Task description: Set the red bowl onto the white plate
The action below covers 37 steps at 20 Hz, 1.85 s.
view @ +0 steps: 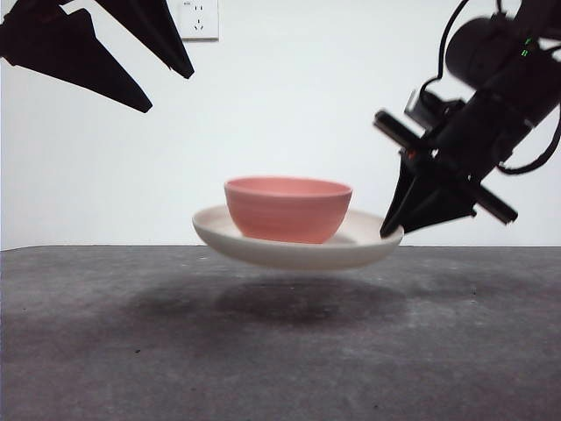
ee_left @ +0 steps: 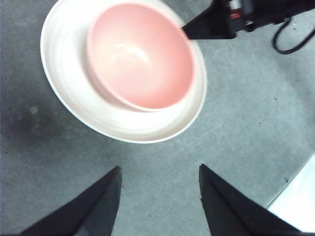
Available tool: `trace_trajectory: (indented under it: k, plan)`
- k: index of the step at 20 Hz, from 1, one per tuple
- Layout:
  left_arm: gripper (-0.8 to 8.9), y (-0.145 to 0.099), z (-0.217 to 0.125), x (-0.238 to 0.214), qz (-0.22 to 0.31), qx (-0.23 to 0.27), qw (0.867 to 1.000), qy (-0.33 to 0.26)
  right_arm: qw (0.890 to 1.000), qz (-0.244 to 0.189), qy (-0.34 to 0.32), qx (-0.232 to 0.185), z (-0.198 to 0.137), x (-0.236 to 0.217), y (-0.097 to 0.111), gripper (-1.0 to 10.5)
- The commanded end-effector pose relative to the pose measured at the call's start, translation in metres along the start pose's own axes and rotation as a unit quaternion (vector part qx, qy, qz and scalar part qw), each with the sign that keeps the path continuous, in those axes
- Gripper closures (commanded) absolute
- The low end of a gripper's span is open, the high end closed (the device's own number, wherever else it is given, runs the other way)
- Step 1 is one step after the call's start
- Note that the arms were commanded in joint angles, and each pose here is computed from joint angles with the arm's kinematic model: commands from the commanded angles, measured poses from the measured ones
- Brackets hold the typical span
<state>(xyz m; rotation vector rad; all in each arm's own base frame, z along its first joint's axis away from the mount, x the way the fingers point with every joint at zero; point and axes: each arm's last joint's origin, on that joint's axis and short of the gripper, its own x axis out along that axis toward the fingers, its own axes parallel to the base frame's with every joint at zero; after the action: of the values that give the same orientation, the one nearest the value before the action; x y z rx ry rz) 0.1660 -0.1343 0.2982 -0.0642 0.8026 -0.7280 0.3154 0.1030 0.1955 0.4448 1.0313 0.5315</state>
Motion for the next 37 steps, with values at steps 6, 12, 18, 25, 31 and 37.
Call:
trace_trajectory:
  k: [6,12,18,25,31,37]
  plan:
    - [5.65,-0.002,0.001,0.0,-0.002,0.008,1.0,0.008,0.999,-0.002,0.046,0.004,0.004,0.054,0.001,9.4]
    - [5.64,-0.002,0.0,0.0,0.0,0.006,1.0,0.015,0.998,-0.025,0.049,0.001,0.002,0.058,-0.001,9.4]
    - [5.64,-0.002,-0.001,0.0,0.0,0.006,1.0,0.015,0.998,-0.031,0.061,-0.006,0.0,0.057,-0.002,9.0]
    - [5.64,-0.002,-0.001,0.0,0.0,0.006,1.0,0.016,0.998,-0.037,0.036,-0.019,0.006,0.04,0.008,6.7]
    - [5.64,-0.002,-0.001,0.0,0.001,0.007,1.0,0.017,0.993,-0.045,0.018,-0.112,0.001,-0.036,0.046,6.7]
    - [5.64,-0.002,-0.002,0.0,0.001,0.011,1.0,0.021,0.98,-0.027,0.012,-0.196,-0.035,-0.12,0.086,6.7]
